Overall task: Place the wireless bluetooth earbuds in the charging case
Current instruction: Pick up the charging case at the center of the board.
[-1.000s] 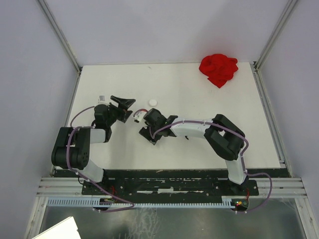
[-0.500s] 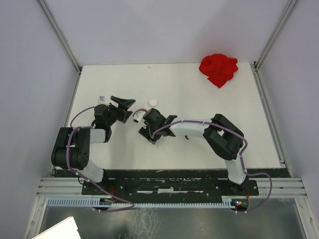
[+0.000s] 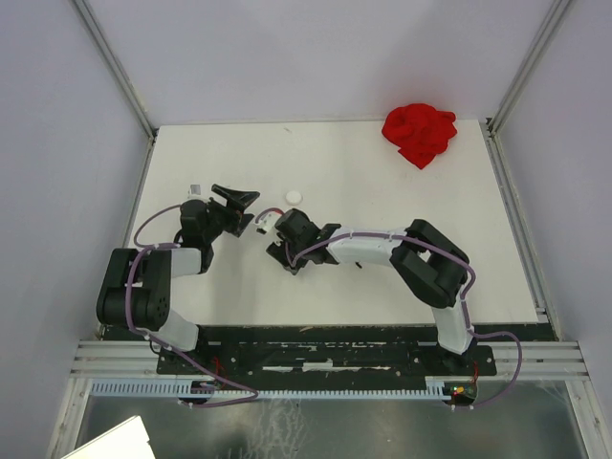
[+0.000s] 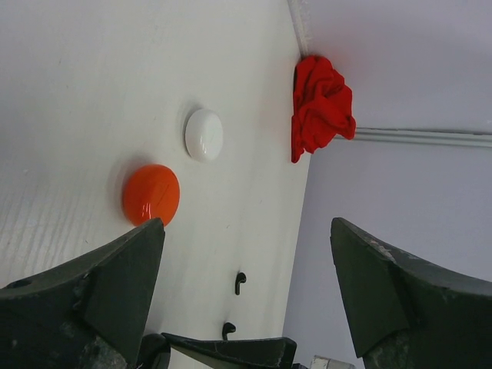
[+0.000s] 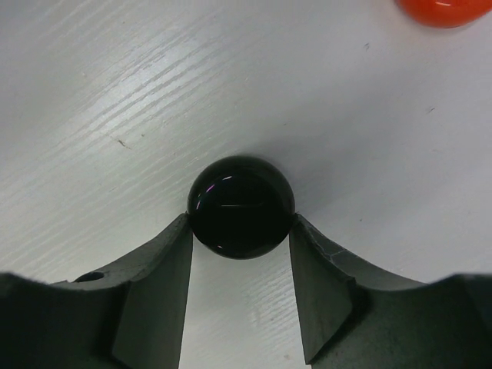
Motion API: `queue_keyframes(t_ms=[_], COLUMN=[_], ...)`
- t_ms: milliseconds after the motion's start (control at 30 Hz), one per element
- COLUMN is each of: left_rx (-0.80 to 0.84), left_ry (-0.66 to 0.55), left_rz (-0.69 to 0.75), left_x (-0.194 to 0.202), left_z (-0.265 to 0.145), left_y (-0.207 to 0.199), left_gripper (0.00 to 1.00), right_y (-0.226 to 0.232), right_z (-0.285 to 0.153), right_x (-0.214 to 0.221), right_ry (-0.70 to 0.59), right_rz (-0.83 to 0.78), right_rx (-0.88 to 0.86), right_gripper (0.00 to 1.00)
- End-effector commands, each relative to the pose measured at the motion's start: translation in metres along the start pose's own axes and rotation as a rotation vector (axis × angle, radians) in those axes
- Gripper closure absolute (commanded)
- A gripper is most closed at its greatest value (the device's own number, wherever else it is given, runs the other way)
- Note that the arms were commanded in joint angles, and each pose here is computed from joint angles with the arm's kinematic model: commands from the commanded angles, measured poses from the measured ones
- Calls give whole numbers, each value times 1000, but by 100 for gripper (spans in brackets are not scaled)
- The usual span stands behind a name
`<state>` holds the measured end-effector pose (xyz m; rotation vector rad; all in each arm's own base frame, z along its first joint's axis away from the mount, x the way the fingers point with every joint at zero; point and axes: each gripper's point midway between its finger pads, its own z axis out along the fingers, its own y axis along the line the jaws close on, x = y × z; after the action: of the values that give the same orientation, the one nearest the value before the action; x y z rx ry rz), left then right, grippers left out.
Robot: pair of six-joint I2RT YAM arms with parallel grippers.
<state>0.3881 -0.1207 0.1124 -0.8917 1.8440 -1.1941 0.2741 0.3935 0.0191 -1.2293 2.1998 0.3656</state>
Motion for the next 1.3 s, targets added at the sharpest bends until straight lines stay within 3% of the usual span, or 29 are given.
queue_keyframes(t_ms=[0, 267, 467, 833, 1267], left_rx=[66, 93, 142, 256, 314], left_ry=[-20, 35, 143, 329, 390], left_rz=[96, 112, 122, 198, 259], left_x=[-12, -2, 31, 93, 112], left_z=[-1, 3, 18, 39, 43], left_y=[-28, -41, -65, -110, -125], left_gripper=[7, 8, 11, 17, 24], right_y=[-18, -49, -77, -114, -133], right_z=[-19, -60, -92, -136, -142], right_x=[-35, -61, -72, -83, -82], right_ry=[-173, -381, -480, -594, -600], right_rz=[30, 78, 87, 120, 187], right_rx=[88, 122, 141, 85, 5], right_gripper=[70, 71, 71, 71, 72])
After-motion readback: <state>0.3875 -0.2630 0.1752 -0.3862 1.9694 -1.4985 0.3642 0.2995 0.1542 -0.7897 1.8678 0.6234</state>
